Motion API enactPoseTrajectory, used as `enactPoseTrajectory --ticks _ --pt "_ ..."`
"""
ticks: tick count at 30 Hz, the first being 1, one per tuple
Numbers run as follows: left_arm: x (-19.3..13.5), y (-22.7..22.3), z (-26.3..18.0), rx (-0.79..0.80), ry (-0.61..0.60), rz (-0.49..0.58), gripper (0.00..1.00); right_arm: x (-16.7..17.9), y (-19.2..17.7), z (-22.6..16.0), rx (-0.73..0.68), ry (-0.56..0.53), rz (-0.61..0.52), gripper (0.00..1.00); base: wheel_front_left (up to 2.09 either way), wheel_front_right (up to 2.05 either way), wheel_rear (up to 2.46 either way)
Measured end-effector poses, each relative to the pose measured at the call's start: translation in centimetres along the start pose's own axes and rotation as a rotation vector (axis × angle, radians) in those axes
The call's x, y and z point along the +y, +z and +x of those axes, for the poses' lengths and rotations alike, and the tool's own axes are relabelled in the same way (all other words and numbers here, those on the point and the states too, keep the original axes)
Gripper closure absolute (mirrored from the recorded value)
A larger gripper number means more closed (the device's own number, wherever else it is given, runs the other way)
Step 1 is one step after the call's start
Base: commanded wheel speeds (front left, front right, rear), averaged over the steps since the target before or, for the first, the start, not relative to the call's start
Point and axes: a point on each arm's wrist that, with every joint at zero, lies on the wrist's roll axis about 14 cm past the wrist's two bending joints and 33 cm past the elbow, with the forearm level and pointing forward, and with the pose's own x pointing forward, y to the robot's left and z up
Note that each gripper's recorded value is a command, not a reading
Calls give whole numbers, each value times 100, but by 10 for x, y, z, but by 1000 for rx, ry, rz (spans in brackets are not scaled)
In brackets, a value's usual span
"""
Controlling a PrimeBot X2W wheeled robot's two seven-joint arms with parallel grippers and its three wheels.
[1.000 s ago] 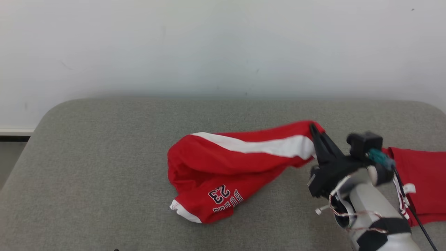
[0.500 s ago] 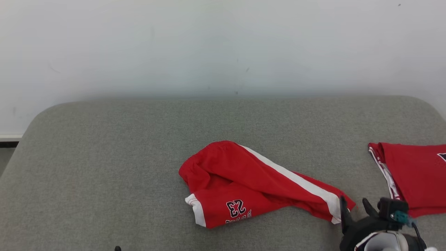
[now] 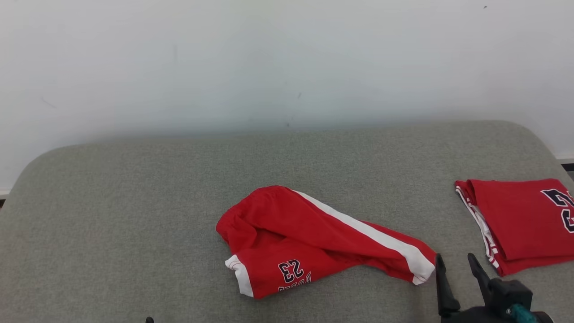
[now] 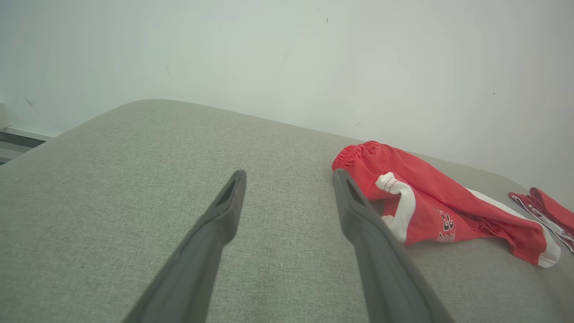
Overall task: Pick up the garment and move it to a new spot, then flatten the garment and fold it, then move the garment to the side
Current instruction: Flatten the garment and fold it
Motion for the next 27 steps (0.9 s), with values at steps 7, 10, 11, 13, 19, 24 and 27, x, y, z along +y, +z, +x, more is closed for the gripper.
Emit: enactPoseTrajectory --ticks 7,10,11,13,19,24,27 --pt "-3 2 1 -8 -13 0 0 22 10 -26 -63 78 -115 0 0 0 0" --pt "-4 3 2 -10 -18 0 0 24 5 -37 -55 83 -122 0 0 0 0" --pt "-5 3 2 -10 -20 0 0 24 4 -39 -51 82 -125 0 0 0 0" --pt "-6 3 2 -10 -23 1 0 24 2 -43 -47 82 -126 0 0 0 0" --pt "-9 0 3 -2 -37 1 0 23 7 -45 -61 76 -123 0 0 0 0" --pt "-13 -8 6 28 -64 15 0 21 8 -47 -65 69 -112 0 0 0 0" --pt "-16 -3 20 18 -104 48 0 19 7 -48 -60 58 -93 0 0 0 0"
